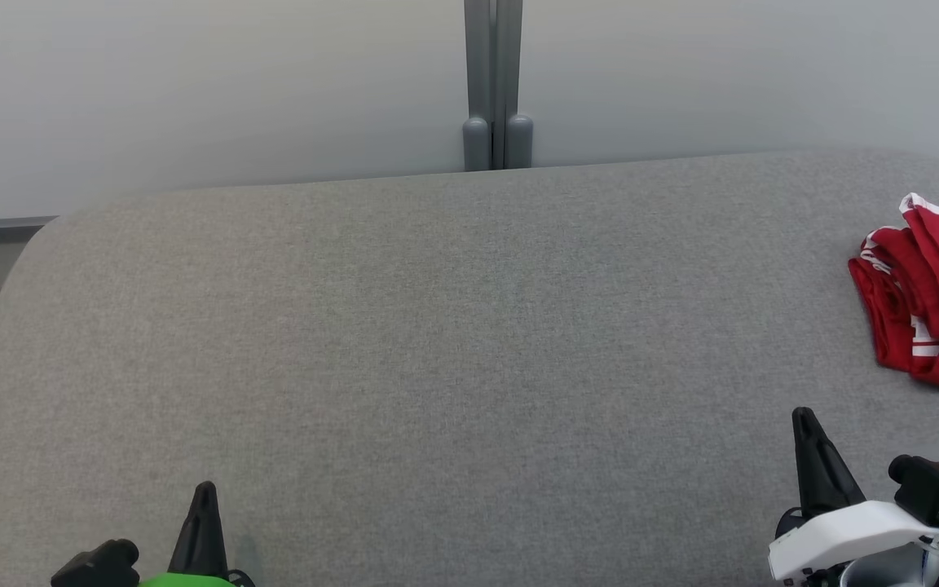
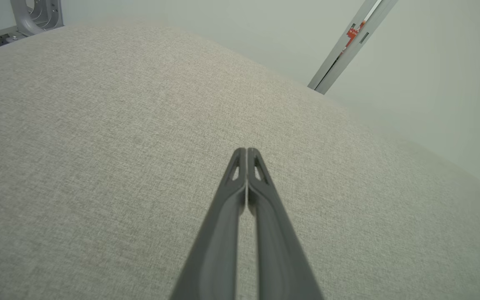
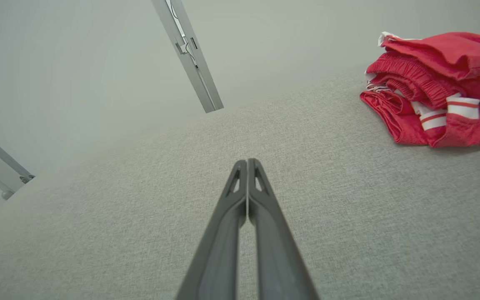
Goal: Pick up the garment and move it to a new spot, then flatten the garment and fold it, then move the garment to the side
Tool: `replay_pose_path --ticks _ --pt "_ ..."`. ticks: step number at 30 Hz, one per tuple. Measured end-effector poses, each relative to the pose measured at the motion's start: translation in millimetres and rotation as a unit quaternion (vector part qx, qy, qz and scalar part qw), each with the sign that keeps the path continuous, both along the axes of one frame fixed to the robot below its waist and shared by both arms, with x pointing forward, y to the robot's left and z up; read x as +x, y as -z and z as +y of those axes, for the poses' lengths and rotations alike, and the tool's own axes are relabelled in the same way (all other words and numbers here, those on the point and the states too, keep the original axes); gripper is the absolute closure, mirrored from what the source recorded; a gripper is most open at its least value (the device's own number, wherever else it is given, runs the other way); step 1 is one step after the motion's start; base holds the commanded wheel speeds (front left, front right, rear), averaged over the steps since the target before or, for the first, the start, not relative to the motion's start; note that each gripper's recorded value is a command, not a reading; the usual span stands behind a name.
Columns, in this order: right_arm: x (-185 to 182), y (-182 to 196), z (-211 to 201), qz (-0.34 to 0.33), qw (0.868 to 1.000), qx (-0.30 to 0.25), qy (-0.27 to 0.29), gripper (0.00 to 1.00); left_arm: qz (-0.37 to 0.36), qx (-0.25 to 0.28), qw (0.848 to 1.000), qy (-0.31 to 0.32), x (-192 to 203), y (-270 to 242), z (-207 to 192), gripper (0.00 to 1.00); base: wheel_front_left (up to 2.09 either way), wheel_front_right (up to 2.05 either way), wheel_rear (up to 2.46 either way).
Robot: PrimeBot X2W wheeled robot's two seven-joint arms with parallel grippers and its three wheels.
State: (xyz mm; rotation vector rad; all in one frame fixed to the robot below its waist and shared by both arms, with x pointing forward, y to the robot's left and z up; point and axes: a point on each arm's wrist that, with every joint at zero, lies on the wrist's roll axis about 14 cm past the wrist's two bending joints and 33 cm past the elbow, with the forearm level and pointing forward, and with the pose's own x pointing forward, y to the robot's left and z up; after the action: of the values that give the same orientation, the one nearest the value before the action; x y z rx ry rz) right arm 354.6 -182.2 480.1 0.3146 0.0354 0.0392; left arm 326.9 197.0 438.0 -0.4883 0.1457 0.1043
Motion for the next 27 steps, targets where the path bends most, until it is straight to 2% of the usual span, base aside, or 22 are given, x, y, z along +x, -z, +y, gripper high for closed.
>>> replay_pose_path --ticks 14,27 --pt "6 -1 -7 0.011 0.993 0.117 0.023 1.0 -0.009 -0.102 0.994 -0.024 11 -8 5 1.0 0.0 0.0 0.0" --pt "11 -2 -11 0.019 0.976 0.213 0.036 1.0 -0.018 -0.184 0.982 -0.035 21 -17 6 1.0 0.0 0.0 0.0"
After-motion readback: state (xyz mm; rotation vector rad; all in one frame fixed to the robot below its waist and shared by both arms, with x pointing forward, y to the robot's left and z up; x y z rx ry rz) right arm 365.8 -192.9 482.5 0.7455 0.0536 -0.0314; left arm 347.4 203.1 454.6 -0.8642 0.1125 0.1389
